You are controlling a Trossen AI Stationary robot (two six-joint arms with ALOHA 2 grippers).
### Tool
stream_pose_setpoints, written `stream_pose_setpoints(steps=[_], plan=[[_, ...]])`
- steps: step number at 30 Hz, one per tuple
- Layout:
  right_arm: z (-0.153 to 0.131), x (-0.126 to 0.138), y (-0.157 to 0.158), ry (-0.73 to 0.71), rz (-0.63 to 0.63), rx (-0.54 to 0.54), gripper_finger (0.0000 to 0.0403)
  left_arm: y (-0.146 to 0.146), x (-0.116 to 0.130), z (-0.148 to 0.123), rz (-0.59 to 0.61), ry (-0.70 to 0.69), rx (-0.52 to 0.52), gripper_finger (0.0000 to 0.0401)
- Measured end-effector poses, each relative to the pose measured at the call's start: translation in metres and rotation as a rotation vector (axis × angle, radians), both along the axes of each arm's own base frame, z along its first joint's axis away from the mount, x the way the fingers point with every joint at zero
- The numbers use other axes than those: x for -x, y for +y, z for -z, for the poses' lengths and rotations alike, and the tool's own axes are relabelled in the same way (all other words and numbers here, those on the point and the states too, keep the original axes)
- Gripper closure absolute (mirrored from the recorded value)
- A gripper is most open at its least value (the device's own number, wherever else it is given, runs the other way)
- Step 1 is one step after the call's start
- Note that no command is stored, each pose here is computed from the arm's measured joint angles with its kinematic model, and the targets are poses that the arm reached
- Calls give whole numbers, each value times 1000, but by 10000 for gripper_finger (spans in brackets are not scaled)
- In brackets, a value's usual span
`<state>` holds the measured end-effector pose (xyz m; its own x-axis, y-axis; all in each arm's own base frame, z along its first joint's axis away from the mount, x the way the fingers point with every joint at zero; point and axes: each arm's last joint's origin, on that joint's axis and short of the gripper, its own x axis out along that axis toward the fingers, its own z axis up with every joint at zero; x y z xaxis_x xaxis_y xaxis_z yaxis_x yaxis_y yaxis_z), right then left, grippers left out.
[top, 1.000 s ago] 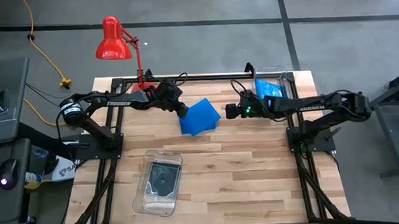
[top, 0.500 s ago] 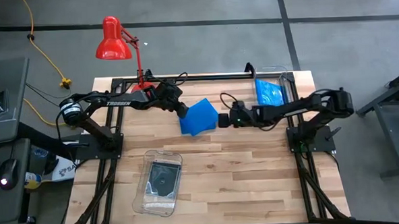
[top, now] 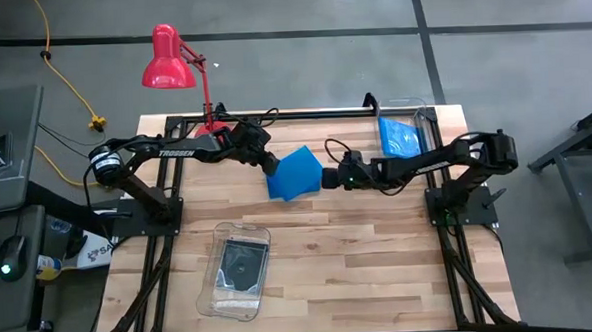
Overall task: Pick & place jewel cases by type
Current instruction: Put the blue cd case into the top transparent bin
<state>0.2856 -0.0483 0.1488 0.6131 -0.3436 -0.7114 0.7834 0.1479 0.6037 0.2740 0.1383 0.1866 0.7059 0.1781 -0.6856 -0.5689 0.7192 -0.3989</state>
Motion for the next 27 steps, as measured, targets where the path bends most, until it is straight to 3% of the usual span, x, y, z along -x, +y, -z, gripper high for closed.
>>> stream_pose_setpoints(steps=[27], plan=[[4, 6, 14, 42, 183, 51, 185, 0, 0, 0, 2, 5, 5, 268]])
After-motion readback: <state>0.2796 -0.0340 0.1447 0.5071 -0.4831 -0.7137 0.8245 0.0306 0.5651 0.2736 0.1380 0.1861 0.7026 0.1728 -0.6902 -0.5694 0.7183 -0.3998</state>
